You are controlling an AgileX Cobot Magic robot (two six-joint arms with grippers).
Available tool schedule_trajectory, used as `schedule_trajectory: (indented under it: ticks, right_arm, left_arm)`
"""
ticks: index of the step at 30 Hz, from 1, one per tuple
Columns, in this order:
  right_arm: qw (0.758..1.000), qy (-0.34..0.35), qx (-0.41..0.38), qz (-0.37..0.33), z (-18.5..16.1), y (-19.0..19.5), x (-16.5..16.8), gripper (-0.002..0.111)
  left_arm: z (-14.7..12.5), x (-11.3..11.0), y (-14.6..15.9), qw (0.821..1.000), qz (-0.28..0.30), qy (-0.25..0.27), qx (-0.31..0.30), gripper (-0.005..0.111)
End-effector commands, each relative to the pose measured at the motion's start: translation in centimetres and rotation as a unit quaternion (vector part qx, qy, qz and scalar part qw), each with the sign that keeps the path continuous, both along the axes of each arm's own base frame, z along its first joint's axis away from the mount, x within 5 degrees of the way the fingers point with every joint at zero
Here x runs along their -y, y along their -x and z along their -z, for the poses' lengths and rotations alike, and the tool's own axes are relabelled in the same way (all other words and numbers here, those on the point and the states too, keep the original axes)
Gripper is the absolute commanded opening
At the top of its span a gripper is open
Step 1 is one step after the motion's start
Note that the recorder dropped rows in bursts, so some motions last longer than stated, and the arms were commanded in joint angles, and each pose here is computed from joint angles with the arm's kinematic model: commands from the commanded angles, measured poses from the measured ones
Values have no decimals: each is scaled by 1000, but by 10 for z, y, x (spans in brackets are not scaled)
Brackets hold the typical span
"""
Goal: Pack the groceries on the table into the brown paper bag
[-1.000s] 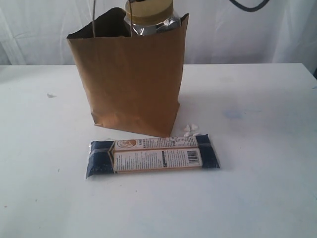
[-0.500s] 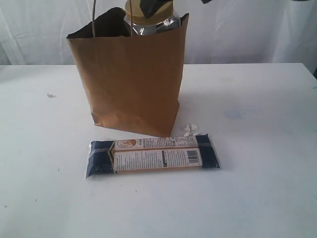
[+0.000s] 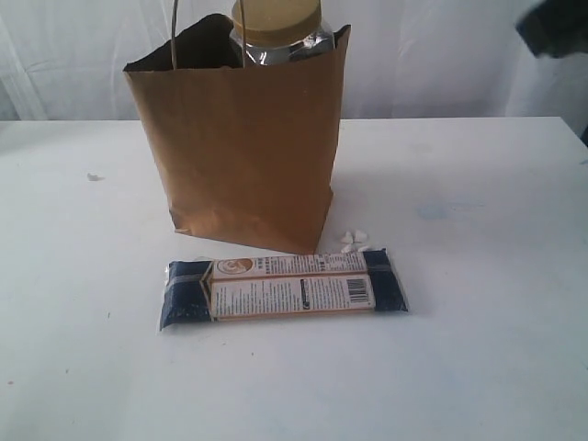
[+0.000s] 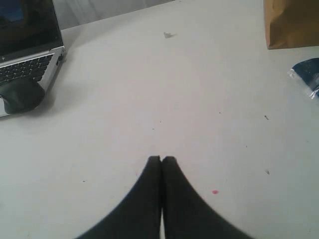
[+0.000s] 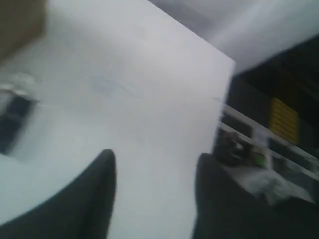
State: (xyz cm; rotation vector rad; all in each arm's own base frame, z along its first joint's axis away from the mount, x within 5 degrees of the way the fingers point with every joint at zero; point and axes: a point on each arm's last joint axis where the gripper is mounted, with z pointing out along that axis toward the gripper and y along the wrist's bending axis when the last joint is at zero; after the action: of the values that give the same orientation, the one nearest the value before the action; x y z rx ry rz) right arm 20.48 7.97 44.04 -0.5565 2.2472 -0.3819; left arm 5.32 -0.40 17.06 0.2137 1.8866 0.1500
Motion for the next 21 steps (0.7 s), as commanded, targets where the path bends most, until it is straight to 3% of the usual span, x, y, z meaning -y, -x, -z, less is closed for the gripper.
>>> schedule_trajectory:
  ticks: [1, 3, 7, 10, 13, 17, 21]
  right_arm:
    - [995, 90, 2, 46, 45, -8, 15, 13]
    - [997, 79, 13, 15, 67, -19, 9, 0]
    - [999, 20, -7, 43, 121, -51, 11, 0]
    - [991, -38, -98, 80, 161, -73, 16, 0]
    - [972, -101, -207, 42, 194, -88, 9, 0]
    - [946, -161, -278, -41, 216, -97, -6, 0]
    - [952, -173, -245, -59, 221, -108, -11, 0]
  left_arm:
    - [1, 0, 0, 1000, -1, 1, 2, 0]
    - [1, 0, 0, 1000, -1, 1, 2, 0]
    - [1, 0, 0, 1000, -1, 1, 2, 0]
    - [1, 0, 0, 1000, -1, 1, 2, 0]
    - [1, 0, 0, 1000, -1, 1, 2, 0]
    - [1, 0, 0, 1000, -1, 1, 2, 0]
    - [1, 0, 0, 1000, -1, 1, 2, 0]
